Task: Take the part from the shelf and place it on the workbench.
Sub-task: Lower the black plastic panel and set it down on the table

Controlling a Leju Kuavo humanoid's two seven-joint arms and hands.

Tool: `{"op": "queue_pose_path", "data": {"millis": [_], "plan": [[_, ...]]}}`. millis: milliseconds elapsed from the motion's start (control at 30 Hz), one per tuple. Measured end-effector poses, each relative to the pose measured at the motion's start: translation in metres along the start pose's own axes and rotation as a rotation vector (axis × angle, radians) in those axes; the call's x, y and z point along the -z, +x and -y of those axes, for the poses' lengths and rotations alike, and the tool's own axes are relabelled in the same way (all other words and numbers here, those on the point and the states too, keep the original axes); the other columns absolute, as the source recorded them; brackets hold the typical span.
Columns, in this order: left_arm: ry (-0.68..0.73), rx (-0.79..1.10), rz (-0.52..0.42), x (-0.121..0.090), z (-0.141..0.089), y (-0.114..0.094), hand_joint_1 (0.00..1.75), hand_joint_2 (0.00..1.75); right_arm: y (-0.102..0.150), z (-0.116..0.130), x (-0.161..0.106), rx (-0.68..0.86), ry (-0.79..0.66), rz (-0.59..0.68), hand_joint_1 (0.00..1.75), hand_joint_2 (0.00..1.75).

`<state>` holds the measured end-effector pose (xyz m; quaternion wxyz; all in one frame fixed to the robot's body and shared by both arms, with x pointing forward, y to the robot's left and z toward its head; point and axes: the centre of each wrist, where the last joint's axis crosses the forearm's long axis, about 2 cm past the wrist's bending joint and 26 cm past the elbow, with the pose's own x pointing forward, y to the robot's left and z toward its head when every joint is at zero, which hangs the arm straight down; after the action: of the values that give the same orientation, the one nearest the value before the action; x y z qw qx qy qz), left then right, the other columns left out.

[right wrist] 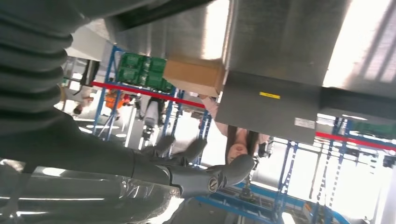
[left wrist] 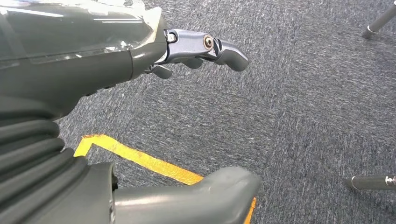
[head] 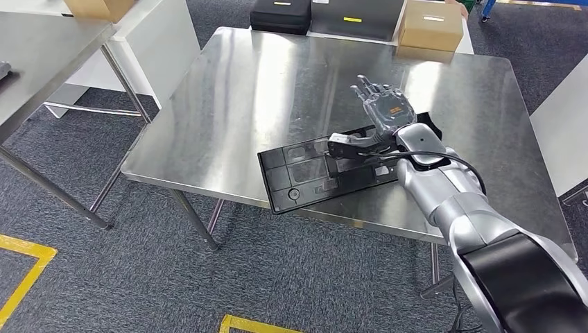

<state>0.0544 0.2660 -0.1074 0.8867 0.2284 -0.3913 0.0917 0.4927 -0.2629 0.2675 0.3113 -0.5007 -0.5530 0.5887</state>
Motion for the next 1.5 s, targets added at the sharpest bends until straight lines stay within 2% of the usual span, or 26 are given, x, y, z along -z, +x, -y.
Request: {"op": "queue_pose_path", "data": {"millis": [367, 667, 867, 967, 1100, 1167, 1267, 1400, 1500], "plan": [[0.005, -0.018, -0.01, -0.001, 0.002, 0.0, 0.0, 0.0, -0.026, 0.012, 0.001, -0.081, 0.033, -0.132, 0.0, 0.0], [-0.006, -0.034, -0.02, -0.004, 0.004, -0.002, 0.0, 0.0, -0.1, 0.039, -0.009, -0.198, 0.078, -0.365, 0.0, 0.0], [-0.006, -0.051, -0.026, -0.004, 0.005, -0.001, 0.0, 0.0, -0.139, 0.05, -0.022, -0.248, 0.065, -0.5, 0.0, 0.0], [-0.014, -0.074, -0.041, -0.008, 0.009, -0.003, 0.0, 0.0, -0.19, 0.076, -0.041, -0.312, -0.002, -0.612, 0.0, 0.0], [-0.017, -0.113, -0.072, -0.016, 0.019, -0.004, 0.0, 0.0, -0.264, 0.121, -0.084, -0.379, -0.084, -0.772, 0.0, 0.0], [-0.014, -0.13, -0.083, -0.019, 0.024, -0.003, 0.0, 0.0, -0.29, 0.135, -0.105, -0.399, -0.098, -0.831, 0.0, 0.0], [-0.011, -0.147, -0.094, -0.023, 0.031, -0.001, 0.0, 0.0, -0.314, 0.144, -0.129, -0.416, -0.101, -0.893, 0.0, 0.0], [-0.006, -0.166, -0.103, -0.023, 0.036, 0.002, 0.0, 0.0, -0.332, 0.146, -0.152, -0.432, -0.104, -0.933, 0.0, 0.0], [0.003, -0.187, -0.131, -0.026, 0.041, 0.004, 0.0, 0.0, -0.354, 0.149, -0.185, -0.417, -0.137, -0.946, 0.0, 0.0]]}}
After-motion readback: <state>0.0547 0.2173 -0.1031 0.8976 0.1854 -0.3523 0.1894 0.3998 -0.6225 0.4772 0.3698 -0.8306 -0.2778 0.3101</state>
